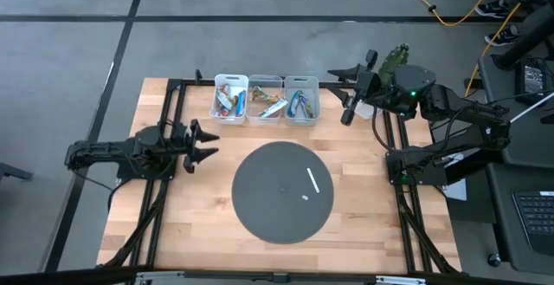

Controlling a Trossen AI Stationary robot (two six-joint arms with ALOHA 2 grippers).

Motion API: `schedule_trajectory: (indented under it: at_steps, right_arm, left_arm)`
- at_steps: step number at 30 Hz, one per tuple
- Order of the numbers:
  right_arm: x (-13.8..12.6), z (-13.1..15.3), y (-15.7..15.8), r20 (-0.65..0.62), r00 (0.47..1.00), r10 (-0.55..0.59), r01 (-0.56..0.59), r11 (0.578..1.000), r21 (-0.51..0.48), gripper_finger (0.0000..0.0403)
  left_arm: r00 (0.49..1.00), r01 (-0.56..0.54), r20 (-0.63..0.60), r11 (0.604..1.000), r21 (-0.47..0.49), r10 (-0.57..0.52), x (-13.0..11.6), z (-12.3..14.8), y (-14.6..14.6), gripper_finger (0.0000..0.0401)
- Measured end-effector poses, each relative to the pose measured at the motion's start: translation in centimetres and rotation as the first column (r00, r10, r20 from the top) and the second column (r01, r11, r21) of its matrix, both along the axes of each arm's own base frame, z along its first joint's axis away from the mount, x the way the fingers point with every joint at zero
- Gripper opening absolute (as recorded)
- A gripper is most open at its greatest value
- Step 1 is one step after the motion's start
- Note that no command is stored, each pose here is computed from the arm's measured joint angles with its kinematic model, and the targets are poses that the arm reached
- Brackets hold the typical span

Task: Pick and place Granola Bars by type
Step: Return to Home Position

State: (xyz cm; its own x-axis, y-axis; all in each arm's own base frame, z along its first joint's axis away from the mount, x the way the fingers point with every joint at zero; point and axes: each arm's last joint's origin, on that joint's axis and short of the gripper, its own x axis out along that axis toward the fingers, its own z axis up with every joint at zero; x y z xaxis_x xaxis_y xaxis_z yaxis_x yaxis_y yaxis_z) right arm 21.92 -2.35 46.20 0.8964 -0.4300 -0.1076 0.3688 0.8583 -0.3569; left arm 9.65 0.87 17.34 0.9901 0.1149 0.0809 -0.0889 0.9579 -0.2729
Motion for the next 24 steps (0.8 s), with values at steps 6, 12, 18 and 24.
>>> schedule_trajectory:
  at_steps: [6, 12, 18, 24]
  right_arm:
    - [0.02, -0.01, 0.02, 0.001, 1.000, 0.001, -0.001, 1.000, 0.004, 0.0164]
    - [0.02, -0.01, 0.02, 0.003, 1.000, 0.000, 0.000, 1.000, 0.007, 0.0164]
    - [0.01, -0.01, 0.02, 0.019, 1.000, -0.005, 0.004, 0.999, 0.041, 0.0164]
    - [0.02, -0.01, 0.02, 0.014, 1.000, -0.003, 0.003, 0.999, 0.032, 0.0164]
  left_arm:
    - [0.996, 0.092, 0.002, 0.996, 0.001, -0.092, 0.04, 0.01, -0.84, 0.0217]
    - [0.995, 0.097, -0.003, 0.995, 0.000, -0.097, 0.07, -0.03, -0.88, 0.0215]
    - [0.995, 0.096, -0.008, 0.995, 0.000, -0.096, 0.10, -0.07, -0.88, 0.0219]
    - [0.994, 0.096, -0.054, 0.992, 0.081, -0.092, 0.12, -0.43, -0.89, 0.0215]
